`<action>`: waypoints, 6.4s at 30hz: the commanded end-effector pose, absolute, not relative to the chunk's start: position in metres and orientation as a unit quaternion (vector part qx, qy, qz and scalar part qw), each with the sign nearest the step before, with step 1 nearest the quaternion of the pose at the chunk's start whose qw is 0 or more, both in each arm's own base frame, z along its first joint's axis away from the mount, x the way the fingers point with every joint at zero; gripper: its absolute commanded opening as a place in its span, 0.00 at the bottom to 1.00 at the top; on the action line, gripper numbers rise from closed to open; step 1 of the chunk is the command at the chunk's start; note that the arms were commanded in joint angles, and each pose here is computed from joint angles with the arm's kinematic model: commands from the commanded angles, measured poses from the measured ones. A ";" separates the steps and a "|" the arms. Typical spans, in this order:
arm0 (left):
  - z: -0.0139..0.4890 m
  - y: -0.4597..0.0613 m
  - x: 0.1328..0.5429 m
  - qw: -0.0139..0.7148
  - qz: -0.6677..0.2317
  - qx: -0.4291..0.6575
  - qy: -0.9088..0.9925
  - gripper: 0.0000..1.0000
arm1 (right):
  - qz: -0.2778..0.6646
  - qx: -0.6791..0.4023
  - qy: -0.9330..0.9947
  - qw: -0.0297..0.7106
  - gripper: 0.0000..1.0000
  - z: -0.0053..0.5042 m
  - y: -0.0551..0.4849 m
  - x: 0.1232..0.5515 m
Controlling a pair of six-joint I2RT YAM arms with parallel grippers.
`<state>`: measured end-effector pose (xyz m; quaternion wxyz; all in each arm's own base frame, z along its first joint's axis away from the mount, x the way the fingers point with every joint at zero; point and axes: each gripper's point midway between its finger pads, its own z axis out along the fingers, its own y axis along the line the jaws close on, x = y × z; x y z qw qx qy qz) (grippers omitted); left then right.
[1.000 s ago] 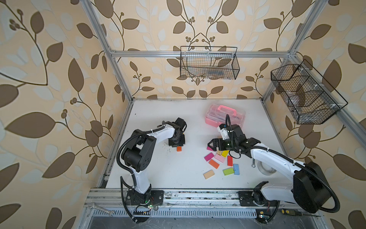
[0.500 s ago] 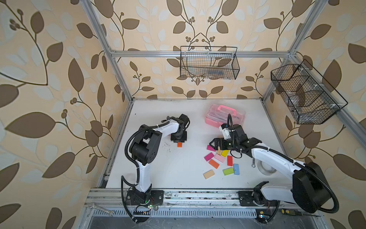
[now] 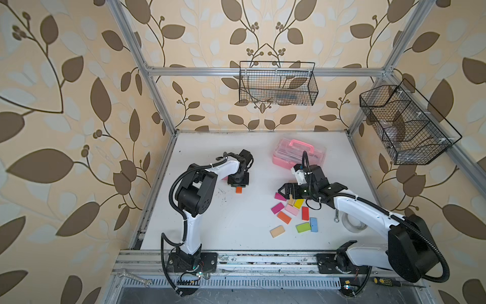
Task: Assemble the number 7 with building blocks
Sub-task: Assemble the building block at the center of the board, then pick up the building block from the center of the board.
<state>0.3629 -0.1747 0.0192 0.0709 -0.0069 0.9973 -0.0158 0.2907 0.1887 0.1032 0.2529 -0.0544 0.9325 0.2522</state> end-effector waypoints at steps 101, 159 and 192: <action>0.147 -0.233 0.271 0.158 -0.144 0.162 0.963 0.56 | 0.251 -0.007 0.926 0.281 1.00 0.138 0.170 0.278; 0.018 -0.358 0.129 0.018 -0.036 0.411 0.911 0.46 | 0.288 0.134 0.898 0.305 1.00 0.137 0.080 0.280; 0.084 -0.231 0.239 0.116 -0.323 -0.006 0.939 0.00 | 0.279 0.051 0.907 0.311 1.00 0.150 0.134 0.279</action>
